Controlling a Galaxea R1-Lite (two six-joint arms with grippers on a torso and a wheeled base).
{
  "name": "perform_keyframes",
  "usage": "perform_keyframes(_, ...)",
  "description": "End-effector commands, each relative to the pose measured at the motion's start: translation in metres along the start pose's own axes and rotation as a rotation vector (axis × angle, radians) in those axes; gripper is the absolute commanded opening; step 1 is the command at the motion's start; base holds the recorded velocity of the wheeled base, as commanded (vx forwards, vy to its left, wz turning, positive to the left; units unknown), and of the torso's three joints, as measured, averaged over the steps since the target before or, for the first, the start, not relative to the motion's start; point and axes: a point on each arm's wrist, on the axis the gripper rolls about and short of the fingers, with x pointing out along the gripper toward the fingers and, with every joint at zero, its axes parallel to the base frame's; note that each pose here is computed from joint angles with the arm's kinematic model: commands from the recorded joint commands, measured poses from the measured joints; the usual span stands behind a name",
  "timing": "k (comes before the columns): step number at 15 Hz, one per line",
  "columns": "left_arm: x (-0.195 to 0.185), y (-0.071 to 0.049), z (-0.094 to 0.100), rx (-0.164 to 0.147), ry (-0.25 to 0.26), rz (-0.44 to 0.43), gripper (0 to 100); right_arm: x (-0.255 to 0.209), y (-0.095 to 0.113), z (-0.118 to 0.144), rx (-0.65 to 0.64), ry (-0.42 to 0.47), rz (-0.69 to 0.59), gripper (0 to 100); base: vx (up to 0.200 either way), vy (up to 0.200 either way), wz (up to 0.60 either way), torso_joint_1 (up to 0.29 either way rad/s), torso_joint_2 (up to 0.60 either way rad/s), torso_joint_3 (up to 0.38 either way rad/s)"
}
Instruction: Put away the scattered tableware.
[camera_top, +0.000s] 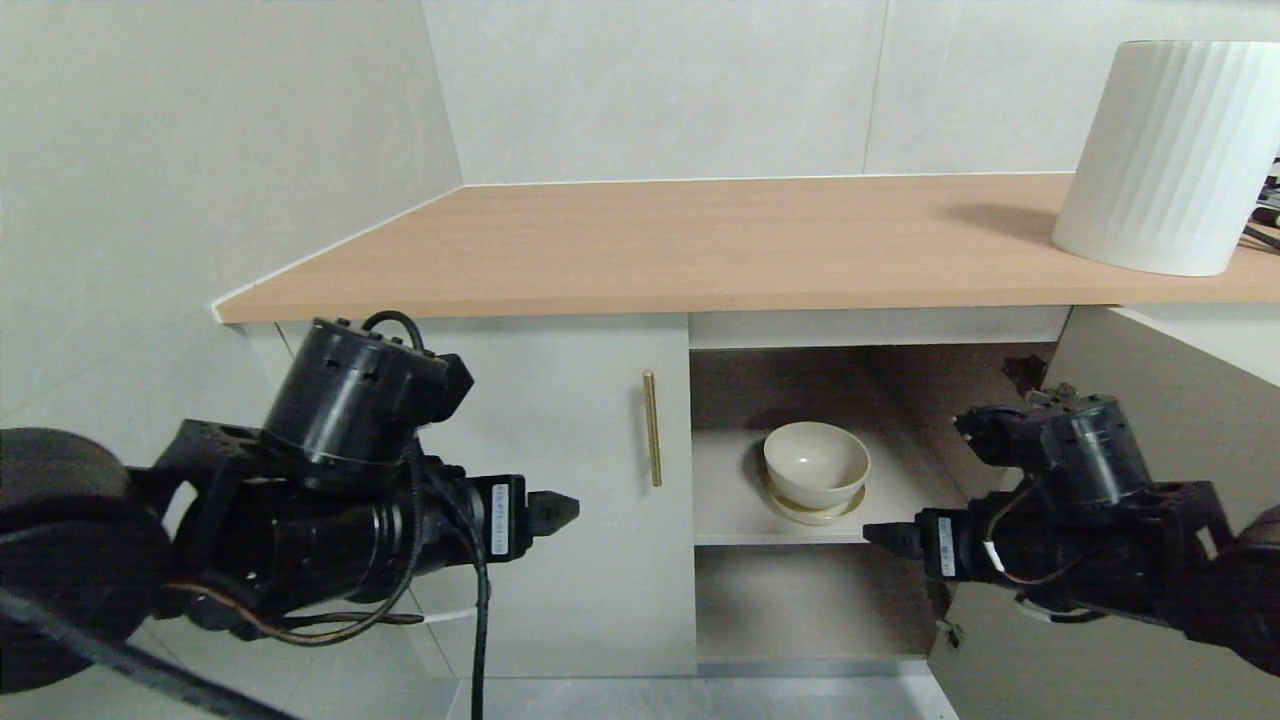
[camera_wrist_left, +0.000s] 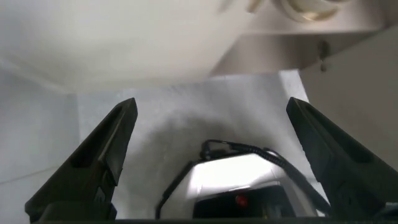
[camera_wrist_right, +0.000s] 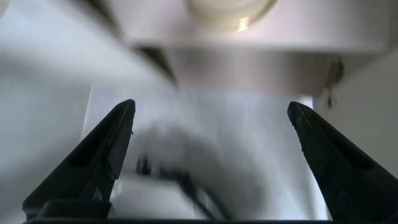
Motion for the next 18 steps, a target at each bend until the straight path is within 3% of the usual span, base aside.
perform_keyframes(1,-0.027,0.016,-0.006,-0.007,-0.064,0.039,100,-0.068,0.007,-0.003,-0.042,-0.009,0.064,100,0.0,0.0,0.0,0.0,0.0,0.0)
perform_keyframes(3,-0.038,0.026,-0.02,0.042,-0.071,0.074,100,-0.083,0.005,-0.008,-0.054,0.069,0.046,100,0.0,0.0,0.0,0.0,0.0,0.0)
perform_keyframes(6,-0.037,0.029,-0.024,0.049,-0.056,0.076,100,-0.084,0.005,-0.013,-0.054,0.106,0.083,100,0.0,0.0,0.0,0.0,0.0,0.0)
perform_keyframes(13,-0.022,0.021,-0.026,0.075,-0.02,0.077,100,-0.085,0.005,-0.012,-0.054,0.099,0.081,100,0.0,0.0,0.0,0.0,0.0,0.0)
perform_keyframes(18,-0.021,0.021,-0.027,0.077,-0.015,0.077,100,-0.084,0.005,-0.013,-0.055,0.107,0.078,100,-0.2,0.0,0.0,0.007,0.01,0.003)
